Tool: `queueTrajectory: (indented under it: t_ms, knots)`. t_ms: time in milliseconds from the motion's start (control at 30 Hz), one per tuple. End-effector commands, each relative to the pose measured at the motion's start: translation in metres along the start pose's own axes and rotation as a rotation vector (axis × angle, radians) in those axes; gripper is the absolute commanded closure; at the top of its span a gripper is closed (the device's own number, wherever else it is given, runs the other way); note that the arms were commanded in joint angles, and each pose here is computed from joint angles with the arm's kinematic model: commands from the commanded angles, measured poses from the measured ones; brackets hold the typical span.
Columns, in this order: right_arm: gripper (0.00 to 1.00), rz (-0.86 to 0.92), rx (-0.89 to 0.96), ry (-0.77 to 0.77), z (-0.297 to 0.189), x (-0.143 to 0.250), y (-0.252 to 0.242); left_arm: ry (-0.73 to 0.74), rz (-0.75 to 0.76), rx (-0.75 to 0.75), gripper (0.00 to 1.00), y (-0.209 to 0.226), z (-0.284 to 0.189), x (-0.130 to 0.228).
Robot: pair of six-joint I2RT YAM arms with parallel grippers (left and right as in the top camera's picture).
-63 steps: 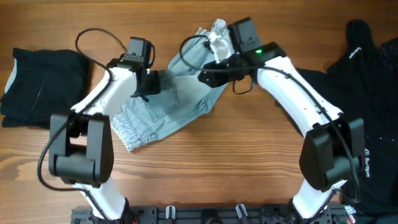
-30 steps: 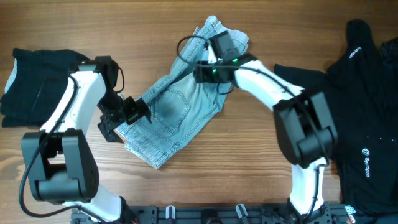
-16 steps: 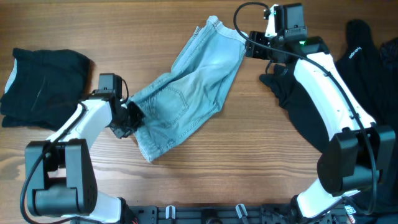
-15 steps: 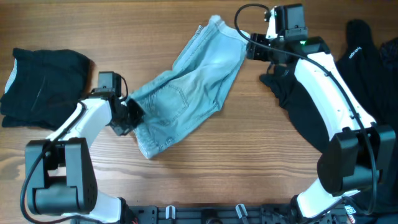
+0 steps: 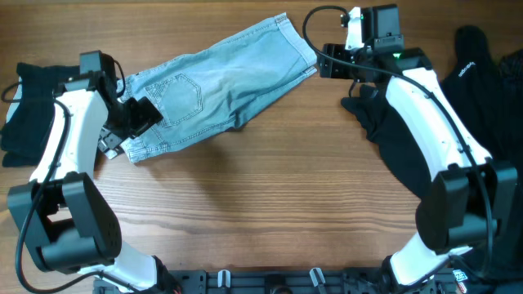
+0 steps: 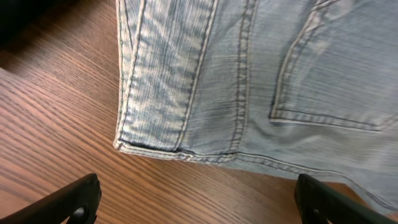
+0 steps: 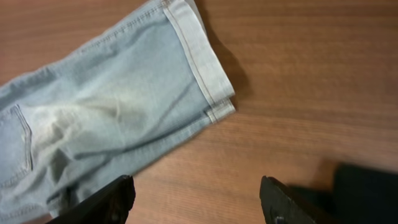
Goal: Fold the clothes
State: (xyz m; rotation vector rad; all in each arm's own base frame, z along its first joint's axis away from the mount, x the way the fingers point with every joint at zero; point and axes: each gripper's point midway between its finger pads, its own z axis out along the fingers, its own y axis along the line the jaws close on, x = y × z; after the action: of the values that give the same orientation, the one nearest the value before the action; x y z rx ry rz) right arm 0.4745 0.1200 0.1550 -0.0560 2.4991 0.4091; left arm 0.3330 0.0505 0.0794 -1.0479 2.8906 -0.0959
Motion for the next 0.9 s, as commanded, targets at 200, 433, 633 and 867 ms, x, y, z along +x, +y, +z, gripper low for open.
queueTrajectory:
  t_ms: [200, 433, 633, 867]
  knots:
    - [0.30, -0.049, -0.162, 0.011, 0.090, 0.009, 0.008, -0.037, -0.078, 0.064, 0.28, 0.000, 0.059, 0.009]
    - [0.31, -0.027, -0.179, 0.011, 0.137, 0.023, 0.000, 0.074, -0.075, 0.110, 0.96, -0.005, 0.058, 0.032]
    - [0.40, -0.037, -0.194, -0.022, 0.149, 0.020, 0.000, 0.093, -0.073, 0.107, 0.96, -0.004, 0.058, 0.037]
    - [0.46, 0.034, -0.223, -0.024, 0.159, 0.024, 0.014, 0.093, -0.074, 0.107, 0.96, -0.005, 0.058, 0.037]
